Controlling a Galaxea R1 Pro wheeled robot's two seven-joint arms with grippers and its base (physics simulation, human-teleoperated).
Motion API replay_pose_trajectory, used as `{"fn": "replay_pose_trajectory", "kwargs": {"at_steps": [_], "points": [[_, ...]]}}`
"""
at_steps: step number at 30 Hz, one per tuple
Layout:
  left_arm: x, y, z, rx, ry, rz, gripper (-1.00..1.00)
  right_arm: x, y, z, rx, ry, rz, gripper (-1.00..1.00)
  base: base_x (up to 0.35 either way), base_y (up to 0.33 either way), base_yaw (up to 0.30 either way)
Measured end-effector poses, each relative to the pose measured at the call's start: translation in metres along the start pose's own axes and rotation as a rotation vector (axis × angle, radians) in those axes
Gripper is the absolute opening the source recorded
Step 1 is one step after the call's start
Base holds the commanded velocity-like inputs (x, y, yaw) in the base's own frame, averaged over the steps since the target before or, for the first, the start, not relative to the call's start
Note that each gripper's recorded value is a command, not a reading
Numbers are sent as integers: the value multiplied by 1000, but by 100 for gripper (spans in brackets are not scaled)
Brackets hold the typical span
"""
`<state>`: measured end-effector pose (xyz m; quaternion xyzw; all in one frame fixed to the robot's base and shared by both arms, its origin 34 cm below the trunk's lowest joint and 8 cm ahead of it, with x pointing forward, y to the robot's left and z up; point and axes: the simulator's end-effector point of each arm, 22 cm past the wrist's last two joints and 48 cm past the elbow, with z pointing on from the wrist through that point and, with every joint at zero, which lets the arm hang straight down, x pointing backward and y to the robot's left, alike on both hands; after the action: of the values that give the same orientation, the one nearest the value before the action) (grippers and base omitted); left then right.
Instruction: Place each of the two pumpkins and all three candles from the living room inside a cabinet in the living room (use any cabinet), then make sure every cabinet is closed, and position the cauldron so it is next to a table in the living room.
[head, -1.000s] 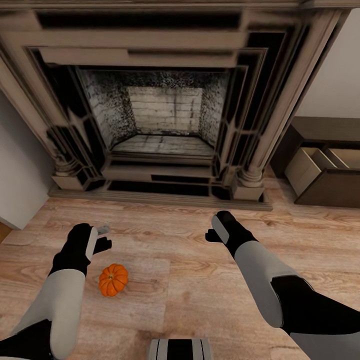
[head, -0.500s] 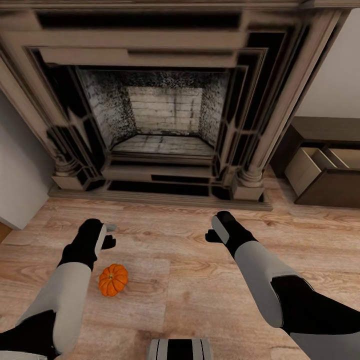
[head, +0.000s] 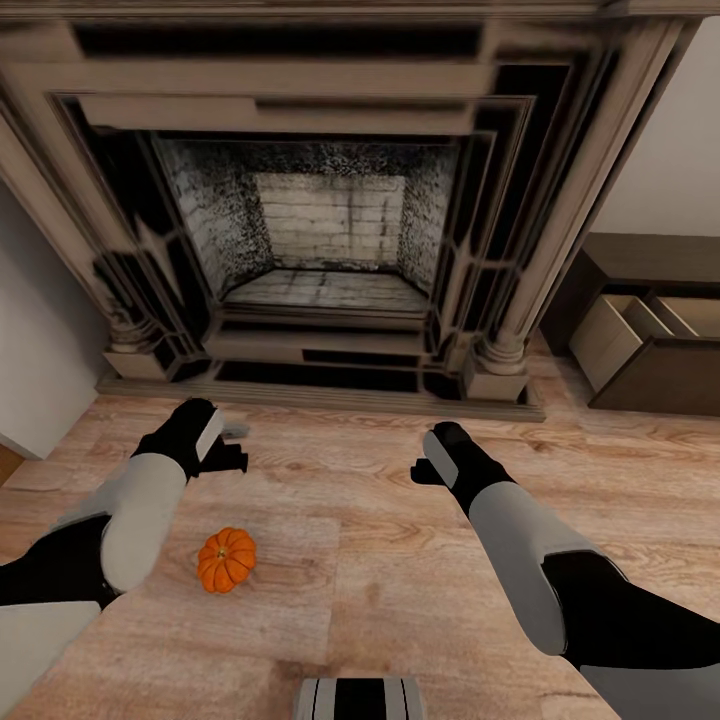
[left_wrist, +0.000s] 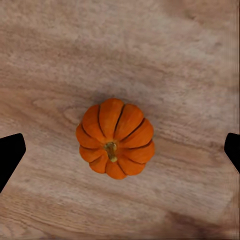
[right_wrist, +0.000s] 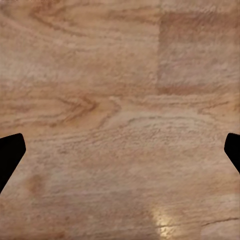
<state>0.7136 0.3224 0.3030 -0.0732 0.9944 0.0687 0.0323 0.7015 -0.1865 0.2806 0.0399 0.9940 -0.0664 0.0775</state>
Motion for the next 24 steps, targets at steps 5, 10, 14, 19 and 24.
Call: {"fn": "replay_pose_trajectory", "kwargs": {"at_steps": [5, 10, 14, 19, 24], "points": [[-6, -10, -5, 44, -2, 5, 100, -3, 0, -2, 1, -8, 1, 100, 0, 0, 0], [-8, -22, -8, 99, -3, 2, 100, -15, -1, -9, -1, -39, 7, 100, 0, 0, 0], [-10, -30, -9, 134, -5, -10, 100, -26, -2, -16, -3, -65, 11, 100, 0, 0, 0], [-10, -38, -10, 185, -2, -53, 100, -36, -3, -23, -3, -90, 15, 100, 0, 0, 0], [-10, -40, -11, 215, 0, -90, 100, -61, -6, -48, -10, -139, 19, 100, 0, 0, 0]]}}
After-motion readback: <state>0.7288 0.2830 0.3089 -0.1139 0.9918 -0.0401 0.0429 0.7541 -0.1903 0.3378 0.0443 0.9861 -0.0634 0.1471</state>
